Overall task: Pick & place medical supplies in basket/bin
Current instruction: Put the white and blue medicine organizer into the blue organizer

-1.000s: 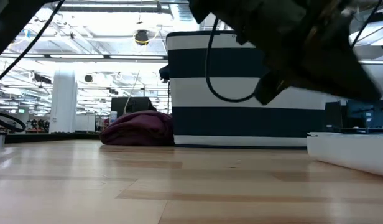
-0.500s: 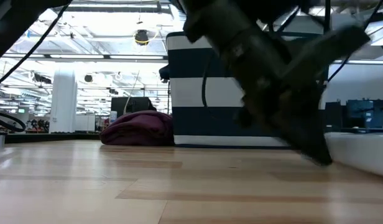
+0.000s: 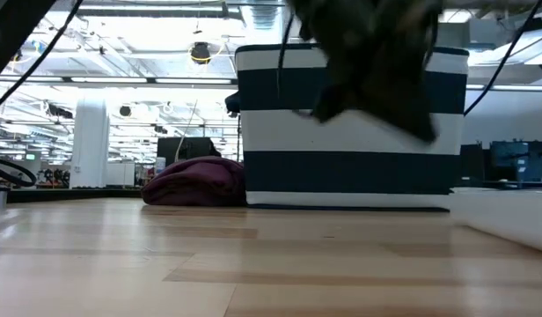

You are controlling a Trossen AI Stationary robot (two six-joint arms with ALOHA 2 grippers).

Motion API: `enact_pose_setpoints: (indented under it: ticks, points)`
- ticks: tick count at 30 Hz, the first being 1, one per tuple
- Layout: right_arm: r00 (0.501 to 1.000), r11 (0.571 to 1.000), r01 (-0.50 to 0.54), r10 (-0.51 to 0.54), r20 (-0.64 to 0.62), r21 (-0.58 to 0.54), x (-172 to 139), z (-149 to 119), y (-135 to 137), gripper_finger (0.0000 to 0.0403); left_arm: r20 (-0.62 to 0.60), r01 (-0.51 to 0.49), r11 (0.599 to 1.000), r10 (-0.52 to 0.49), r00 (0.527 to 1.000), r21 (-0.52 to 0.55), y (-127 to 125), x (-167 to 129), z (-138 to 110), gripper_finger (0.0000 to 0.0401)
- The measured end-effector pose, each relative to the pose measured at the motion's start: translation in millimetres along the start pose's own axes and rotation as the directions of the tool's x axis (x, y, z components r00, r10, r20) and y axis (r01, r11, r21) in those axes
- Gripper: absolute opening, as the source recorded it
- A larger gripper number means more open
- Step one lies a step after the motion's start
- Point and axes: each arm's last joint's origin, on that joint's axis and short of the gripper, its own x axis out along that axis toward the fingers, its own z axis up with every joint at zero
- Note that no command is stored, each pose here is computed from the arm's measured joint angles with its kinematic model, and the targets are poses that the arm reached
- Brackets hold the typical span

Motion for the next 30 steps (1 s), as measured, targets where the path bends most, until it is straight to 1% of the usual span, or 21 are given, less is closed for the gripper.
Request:
enact_pose_setpoints:
  ticks: [3, 5, 6, 7, 9, 11, 12, 14, 17, 22, 24, 26, 28, 30]
  points:
    - [0.997, 0.997, -0.078, 0.078, -0.006, -0.007, 0.7, -0.9, 8.0, 0.0253, 0.076, 0.042, 0.999, -0.043, 0.996, 0.010, -1.4, -18.0, 14.2, 0.0000]
    - [0.986, 0.986, -0.166, 0.165, 0.028, 0.018, 0.0, -2.0, 14.9, 0.0255, 0.108, 0.106, 0.994, -0.106, 0.989, 0.003, -0.3, -18.0, 20.5, 0.0000]
    - [0.973, 0.973, -0.227, 0.224, 0.061, 0.039, -0.9, -2.4, 19.5, 0.0255, 0.099, 0.145, 0.989, -0.143, 0.985, -0.009, 1.0, -16.5, 21.3, 0.0000]
    - [0.952, 0.954, -0.295, 0.288, 0.100, 0.061, -2.2, -2.7, 24.6, 0.0255, 0.080, 0.188, 0.982, -0.185, 0.979, -0.024, 3.2, -13.2, 21.0, 0.0000]
    - [0.892, 0.903, -0.423, 0.402, 0.206, 0.070, -6.1, -2.7, 33.8, 0.0255, 0.062, 0.275, 0.960, -0.272, 0.960, -0.045, 6.6, -6.1, 22.0, 0.0000]
    - [0.827, 0.863, -0.505, 0.477, 0.297, 0.022, -9.9, -1.4, 41.6, 0.0255, 0.035, 0.290, 0.955, -0.288, 0.957, -0.062, 12.4, -4.0, 21.4, 0.0000]
    - [0.806, 0.854, -0.521, 0.495, 0.324, -0.009, -11.3, -1.3, 43.8, 0.0255, 0.052, 0.283, 0.957, -0.280, 0.959, -0.062, 14.6, -3.8, 23.5, 0.0000]
    - [0.790, 0.848, -0.530, 0.504, 0.350, -0.027, -12.0, -0.4, 45.0, 0.0255, 0.089, 0.249, 0.967, -0.243, 0.966, -0.057, 19.4, -7.2, 28.6, 0.0000]
    - [0.785, 0.849, -0.528, 0.498, 0.368, -0.020, -12.5, -1.6, 42.4, 0.0255, 0.130, 0.255, 0.965, -0.246, 0.961, -0.058, 26.1, -13.9, 36.9, 0.0000]
    - [0.778, 0.852, -0.522, 0.494, 0.389, -0.038, -17.0, -10.2, 34.2, 0.0255, 0.123, 0.246, 0.967, -0.237, 0.964, -0.065, 29.0, -13.8, 37.0, 0.0000]
    - [0.762, 0.852, -0.519, 0.495, 0.418, -0.064, -20.1, -15.1, 29.0, 0.0255, 0.131, 0.237, 0.969, -0.228, 0.965, -0.065, 28.4, -13.9, 37.2, 0.0000]
    - [0.733, 0.845, -0.530, 0.498, 0.464, -0.070, -24.3, -20.3, 22.1, 0.0255, 0.136, 0.231, 0.971, -0.220, 0.966, -0.065, 28.0, -13.9, 37.3, 0.0000]
    - [0.710, 0.843, -0.532, 0.494, 0.501, -0.078, -28.3, -25.6, 12.1, 0.0255, 0.155, 0.249, 0.967, -0.237, 0.959, -0.061, 27.4, -14.2, 39.4, 0.0000]
    - [0.698, 0.844, -0.528, 0.494, 0.518, -0.093, -33.0, -29.9, 3.9, 0.0255, 0.157, 0.272, 0.959, -0.258, 0.953, -0.075, 26.8, -14.5, 40.2, 0.0000]
